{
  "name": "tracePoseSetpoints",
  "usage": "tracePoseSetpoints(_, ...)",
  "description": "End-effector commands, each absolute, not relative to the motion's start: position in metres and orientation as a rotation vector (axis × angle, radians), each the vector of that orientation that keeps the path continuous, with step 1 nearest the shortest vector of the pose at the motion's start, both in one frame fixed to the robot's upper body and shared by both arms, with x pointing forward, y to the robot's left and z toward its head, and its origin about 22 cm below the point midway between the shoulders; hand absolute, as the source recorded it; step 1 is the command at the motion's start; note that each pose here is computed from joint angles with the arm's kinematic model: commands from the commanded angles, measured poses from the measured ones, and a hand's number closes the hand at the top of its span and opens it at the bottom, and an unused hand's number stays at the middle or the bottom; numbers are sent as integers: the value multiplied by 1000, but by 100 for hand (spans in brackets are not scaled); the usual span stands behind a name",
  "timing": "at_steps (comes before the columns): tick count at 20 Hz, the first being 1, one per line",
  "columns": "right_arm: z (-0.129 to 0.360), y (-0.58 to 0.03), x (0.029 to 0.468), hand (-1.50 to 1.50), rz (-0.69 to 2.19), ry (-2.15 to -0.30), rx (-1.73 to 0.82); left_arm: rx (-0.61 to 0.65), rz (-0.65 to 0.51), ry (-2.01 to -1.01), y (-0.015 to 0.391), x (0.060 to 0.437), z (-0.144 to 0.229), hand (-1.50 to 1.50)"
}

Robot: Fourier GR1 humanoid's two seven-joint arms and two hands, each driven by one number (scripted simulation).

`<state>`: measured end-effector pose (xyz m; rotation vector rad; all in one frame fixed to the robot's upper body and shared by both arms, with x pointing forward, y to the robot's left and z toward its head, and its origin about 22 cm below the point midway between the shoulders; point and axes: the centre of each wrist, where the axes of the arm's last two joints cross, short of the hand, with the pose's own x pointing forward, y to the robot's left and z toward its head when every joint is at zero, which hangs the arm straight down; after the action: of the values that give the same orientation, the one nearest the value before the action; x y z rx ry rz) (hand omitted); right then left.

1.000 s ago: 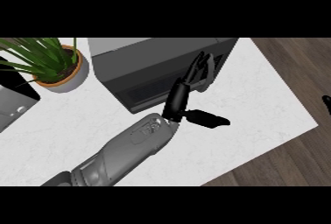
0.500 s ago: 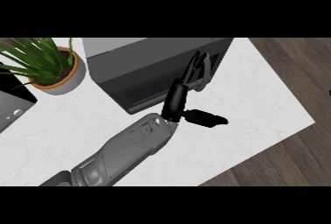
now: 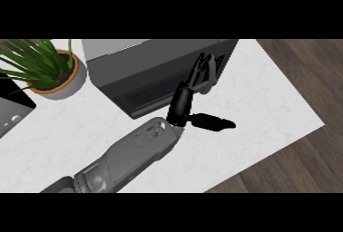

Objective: Pick up the milk, place it into the microwave and close the microwave

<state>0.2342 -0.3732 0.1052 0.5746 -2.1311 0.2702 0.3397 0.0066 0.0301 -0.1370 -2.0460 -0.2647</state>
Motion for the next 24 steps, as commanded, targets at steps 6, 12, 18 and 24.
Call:
tracePoseSetpoints(6,115,-375,238,-150,298,-2123,601,-117,-231,-2033,5,352,39,-150)
tracePoseSetpoints(12,117,-377,240,-150,302,-2111,621,-117,-215,-2033,5,351,37,-150)
tracePoseSetpoints(18,119,-376,242,-150,307,-2100,646,-122,-208,-2046,4,354,40,-150)
tracePoseSetpoints(24,124,-374,244,-150,315,-2106,653,6,-322,-1960,23,364,21,-150)
